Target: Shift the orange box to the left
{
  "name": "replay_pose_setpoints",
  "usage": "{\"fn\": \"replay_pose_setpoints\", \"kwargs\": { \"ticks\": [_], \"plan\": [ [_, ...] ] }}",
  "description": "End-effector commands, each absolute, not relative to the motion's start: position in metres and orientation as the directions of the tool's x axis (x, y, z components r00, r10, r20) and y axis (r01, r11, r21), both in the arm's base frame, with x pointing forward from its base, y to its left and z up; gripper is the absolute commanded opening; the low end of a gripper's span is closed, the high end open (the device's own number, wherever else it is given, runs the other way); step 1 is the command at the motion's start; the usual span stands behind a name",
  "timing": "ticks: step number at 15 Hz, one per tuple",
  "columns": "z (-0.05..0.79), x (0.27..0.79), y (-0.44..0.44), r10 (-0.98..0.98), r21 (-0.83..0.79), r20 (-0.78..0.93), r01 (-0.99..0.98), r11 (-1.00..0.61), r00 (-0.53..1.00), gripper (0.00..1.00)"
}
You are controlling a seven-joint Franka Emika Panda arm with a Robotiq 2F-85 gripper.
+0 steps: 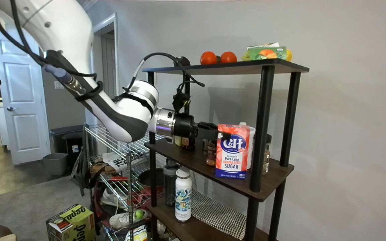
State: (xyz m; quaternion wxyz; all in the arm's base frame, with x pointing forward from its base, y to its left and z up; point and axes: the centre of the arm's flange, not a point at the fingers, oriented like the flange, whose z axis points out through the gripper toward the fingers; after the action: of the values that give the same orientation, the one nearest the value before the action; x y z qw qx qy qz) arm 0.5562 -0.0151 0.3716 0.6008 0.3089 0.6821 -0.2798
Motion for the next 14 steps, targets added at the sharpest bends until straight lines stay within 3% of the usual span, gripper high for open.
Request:
{"fn": "replay_pose_setpoints", "kwargs": {
  "ticks": [1, 4, 14],
  "plan": [
    [0.371, 0.55, -0.028, 0.089, -0.031, -0.989, 0.758, 0.651, -0.117, 0.28],
    [0.37, 0.545, -0.032, 0.091, -0.029, -0.989, 0.763, 0.646, -0.115, 0.12],
    [0.378, 0.511, -0.02, 0.087, -0.021, -0.991, 0.753, 0.657, -0.104, 0.12]
  ]
}}
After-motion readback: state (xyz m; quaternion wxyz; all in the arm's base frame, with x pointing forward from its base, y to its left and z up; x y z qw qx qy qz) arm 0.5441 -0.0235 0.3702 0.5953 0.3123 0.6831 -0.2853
